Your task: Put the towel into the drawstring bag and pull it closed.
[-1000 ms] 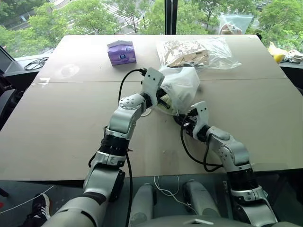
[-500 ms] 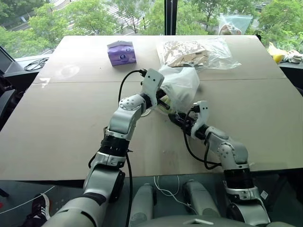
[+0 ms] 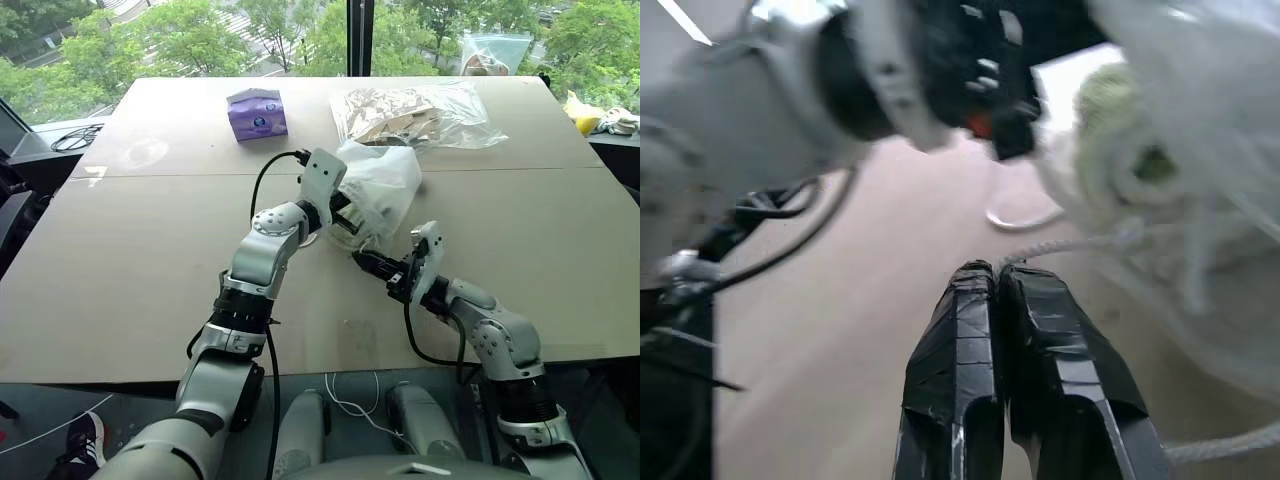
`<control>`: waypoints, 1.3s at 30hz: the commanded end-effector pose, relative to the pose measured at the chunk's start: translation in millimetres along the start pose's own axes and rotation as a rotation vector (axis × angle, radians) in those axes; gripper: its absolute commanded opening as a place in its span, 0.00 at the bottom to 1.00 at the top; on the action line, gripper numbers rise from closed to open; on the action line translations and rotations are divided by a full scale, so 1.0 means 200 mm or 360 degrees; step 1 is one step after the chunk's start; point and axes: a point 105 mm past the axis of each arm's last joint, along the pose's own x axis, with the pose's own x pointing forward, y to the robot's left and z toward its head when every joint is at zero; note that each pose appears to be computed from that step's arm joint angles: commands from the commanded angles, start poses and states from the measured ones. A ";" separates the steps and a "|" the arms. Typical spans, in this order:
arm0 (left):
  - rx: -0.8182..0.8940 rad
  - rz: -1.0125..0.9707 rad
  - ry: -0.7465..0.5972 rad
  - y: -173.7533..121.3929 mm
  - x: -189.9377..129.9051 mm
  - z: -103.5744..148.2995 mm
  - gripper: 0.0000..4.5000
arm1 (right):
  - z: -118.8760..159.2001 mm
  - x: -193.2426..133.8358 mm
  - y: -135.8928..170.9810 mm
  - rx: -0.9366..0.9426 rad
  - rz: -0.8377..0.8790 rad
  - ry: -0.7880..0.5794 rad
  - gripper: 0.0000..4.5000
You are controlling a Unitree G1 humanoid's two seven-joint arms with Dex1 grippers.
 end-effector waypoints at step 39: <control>0.0067 -0.0030 -0.0070 -0.06 0.01 0.05 0.00 | -0.23 -0.46 -0.06 -0.1543 0.0866 0.1690 0.04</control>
